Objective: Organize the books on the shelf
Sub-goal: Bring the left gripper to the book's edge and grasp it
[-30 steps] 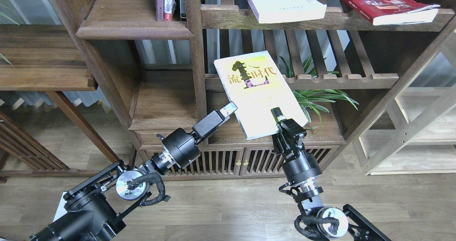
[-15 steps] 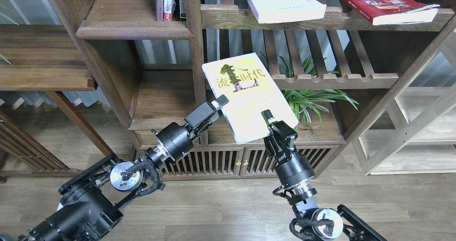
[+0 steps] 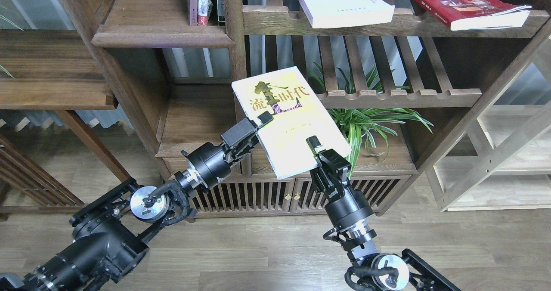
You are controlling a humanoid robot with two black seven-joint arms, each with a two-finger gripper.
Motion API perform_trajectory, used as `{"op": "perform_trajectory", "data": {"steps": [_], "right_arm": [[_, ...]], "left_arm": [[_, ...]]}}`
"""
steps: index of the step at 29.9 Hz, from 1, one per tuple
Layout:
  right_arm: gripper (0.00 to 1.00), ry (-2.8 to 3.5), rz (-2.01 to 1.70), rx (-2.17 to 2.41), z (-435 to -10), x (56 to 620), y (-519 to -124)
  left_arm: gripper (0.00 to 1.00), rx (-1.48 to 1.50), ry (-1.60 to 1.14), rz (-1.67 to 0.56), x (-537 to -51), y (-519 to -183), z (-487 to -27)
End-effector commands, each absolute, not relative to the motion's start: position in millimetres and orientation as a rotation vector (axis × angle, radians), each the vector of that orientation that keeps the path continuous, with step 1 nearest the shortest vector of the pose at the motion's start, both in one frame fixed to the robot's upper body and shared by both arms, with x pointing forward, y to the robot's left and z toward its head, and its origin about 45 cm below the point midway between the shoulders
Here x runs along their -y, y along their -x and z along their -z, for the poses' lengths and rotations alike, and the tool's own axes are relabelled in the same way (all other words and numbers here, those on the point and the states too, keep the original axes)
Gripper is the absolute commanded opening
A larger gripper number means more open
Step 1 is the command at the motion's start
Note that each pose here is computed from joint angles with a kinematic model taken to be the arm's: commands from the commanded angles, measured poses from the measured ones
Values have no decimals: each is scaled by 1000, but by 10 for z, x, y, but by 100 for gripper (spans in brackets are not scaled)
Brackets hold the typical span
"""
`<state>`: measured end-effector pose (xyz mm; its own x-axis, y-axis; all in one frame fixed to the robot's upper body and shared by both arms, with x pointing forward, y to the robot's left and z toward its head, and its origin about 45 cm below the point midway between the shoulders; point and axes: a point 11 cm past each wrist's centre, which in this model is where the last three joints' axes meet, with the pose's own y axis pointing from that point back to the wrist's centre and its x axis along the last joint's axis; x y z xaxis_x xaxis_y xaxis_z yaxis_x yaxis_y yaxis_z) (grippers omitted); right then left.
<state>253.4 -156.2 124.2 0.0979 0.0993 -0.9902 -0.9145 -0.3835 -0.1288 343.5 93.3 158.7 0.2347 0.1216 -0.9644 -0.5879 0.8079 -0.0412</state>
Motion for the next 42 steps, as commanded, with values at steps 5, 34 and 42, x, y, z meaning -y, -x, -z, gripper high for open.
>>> {"op": "perform_trajectory", "data": {"steps": [5,34,42], "right_arm": [[4,1491,-1450,-846,-1223,1532,-2512],[4,1509,-1459,-822,-1254,1458,-2529],[4,1513,-1459,-820,-1257,1452,-2531]], "left_arm": [[95,-1246,469,-512,-911,-3497,-1628],[52,-1258,488,-531,-824,-3556,-1673],[37,-1253,490,-527,-818,-3557,-1686]]}}
